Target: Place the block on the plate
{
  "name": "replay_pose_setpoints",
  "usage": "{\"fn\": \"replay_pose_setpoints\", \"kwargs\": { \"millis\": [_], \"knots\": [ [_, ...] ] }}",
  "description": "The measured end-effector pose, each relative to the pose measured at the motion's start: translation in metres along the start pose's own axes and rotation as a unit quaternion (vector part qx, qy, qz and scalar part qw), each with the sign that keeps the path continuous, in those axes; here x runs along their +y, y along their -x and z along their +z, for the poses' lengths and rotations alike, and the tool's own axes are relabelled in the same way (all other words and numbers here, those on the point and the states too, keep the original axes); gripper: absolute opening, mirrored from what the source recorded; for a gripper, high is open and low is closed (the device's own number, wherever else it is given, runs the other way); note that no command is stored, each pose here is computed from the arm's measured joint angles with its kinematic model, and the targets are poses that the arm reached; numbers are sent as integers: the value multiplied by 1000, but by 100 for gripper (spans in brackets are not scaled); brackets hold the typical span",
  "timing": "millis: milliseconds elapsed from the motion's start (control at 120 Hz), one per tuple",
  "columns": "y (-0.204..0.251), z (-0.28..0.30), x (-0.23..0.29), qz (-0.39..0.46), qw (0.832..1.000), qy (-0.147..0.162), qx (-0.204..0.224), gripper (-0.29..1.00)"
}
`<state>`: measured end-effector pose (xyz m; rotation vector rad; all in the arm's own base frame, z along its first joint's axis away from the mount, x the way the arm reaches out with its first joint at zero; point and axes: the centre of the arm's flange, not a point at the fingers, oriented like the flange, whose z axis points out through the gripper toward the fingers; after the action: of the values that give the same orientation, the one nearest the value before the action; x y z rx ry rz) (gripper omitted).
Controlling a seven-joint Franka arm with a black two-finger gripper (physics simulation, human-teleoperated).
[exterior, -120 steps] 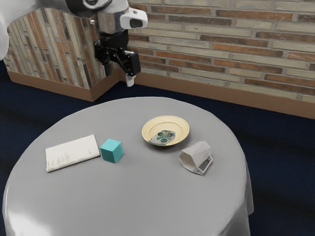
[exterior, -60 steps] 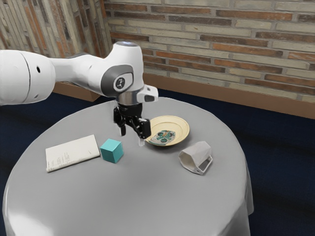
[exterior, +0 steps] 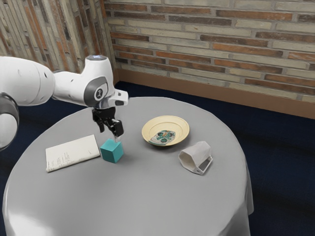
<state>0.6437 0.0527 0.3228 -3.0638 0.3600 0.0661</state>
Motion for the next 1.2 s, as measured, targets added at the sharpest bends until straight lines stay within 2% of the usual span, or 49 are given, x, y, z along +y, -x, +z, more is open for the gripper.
{"fn": "replay_pose_setpoints", "kwargs": {
  "millis": [217,450,808,1200],
  "knots": [
    [0,29,-3,-10,1000,29,1,70],
    [7,42,-6,-42,998,39,-12,70],
    [5,71,-4,-91,995,32,-34,70],
    [-3,60,-2,-116,993,18,-29,67]
  ]
}}
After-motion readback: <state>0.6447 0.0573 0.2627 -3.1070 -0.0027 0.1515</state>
